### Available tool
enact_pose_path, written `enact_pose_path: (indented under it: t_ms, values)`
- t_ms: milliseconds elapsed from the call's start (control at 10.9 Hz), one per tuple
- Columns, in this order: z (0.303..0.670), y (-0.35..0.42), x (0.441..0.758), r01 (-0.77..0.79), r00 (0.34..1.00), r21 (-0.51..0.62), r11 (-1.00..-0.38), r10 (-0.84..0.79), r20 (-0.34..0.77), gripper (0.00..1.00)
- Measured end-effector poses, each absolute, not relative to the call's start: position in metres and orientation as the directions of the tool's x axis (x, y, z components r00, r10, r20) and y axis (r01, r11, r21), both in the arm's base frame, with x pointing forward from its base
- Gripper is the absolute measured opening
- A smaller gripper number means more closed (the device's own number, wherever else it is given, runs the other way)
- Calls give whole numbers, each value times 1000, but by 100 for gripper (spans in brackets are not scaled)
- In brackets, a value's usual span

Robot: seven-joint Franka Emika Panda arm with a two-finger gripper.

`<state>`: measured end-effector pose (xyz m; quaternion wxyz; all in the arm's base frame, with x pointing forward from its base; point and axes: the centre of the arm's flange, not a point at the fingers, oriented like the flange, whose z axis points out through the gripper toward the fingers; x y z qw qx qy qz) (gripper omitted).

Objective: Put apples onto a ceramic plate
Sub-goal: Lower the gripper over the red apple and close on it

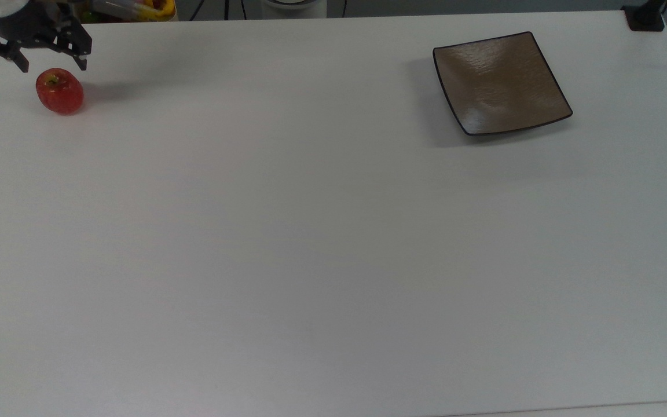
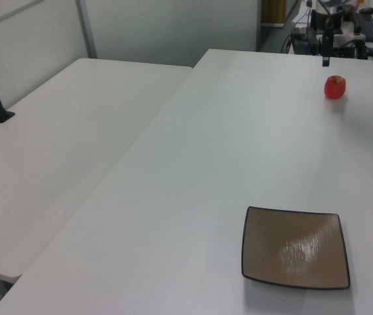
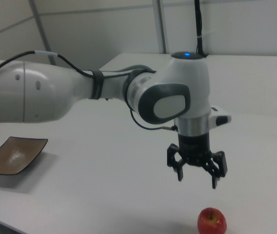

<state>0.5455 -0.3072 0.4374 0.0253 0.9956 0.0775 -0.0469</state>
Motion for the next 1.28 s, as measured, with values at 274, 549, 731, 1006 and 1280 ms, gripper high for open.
enact_pose_path:
  t_ms: [274,549,731,1006,1280]
  values:
    - [392,-319,549,175,975,84,-981,160,-157,100]
    - [361,-331,544,198,963,124,-972,170,-210,100]
    - [347,-336,541,220,956,150,-964,182,-232,100]
    - [329,-338,534,242,947,163,-957,195,-257,100]
    - [319,-336,530,255,938,151,-955,206,-278,96]
